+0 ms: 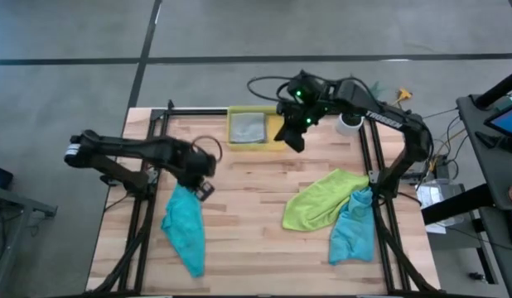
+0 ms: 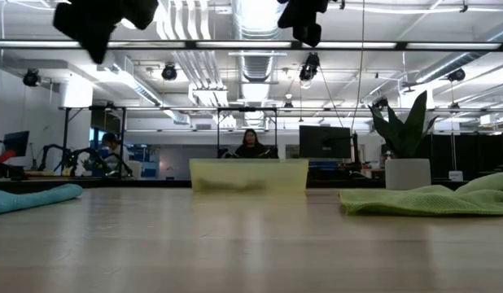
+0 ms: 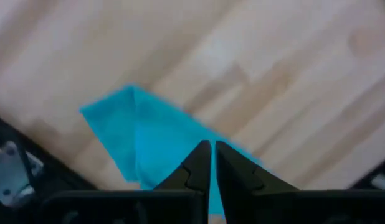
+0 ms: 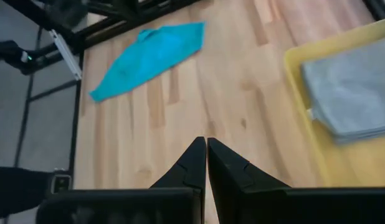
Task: Fold microfiber towels
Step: Fold the blue microfiber cloth
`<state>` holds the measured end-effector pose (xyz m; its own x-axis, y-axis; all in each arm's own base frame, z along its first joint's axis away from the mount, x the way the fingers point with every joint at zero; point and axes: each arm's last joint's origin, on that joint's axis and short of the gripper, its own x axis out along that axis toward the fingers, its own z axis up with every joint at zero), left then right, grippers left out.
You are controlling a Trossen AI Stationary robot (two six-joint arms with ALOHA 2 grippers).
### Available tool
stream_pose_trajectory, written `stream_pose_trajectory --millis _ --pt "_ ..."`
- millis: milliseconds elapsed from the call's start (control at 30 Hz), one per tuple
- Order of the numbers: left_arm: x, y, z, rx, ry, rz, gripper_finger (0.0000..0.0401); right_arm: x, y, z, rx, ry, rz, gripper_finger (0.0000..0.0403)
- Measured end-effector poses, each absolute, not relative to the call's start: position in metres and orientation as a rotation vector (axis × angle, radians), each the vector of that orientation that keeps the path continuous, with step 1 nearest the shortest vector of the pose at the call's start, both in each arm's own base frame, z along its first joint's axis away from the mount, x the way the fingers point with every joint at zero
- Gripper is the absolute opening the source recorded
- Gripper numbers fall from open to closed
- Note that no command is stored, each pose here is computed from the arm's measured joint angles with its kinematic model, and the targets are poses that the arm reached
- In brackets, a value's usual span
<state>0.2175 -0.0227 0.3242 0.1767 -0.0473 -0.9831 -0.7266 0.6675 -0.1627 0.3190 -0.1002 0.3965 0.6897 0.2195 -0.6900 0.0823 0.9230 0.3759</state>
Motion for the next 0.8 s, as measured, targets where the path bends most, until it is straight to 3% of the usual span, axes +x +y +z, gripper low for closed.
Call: stream_pose_trajectory --millis 267,467,633,800 --pt "0.223 -0.043 0.273 -0.665 1.619 0.576 0.0124 0.316 -0.074 0.398 0.439 0.706 0.114 0.0011" --pt "0.196 -0.042 0.231 -0.710 1.777 0.689 0.0201 0.306 -0.069 0.398 0.477 0.711 0.093 0.0011" --pt "0.172 -0.039 0.219 -0.831 1.675 0.735 0.0231 0.304 -0.070 0.395 0.534 0.707 0.008 0.0011" --pt "0.157 -0.041 0.202 -0.905 1.600 0.789 0.0235 0.312 -0.072 0.397 0.607 0.638 -0.027 0.0011"
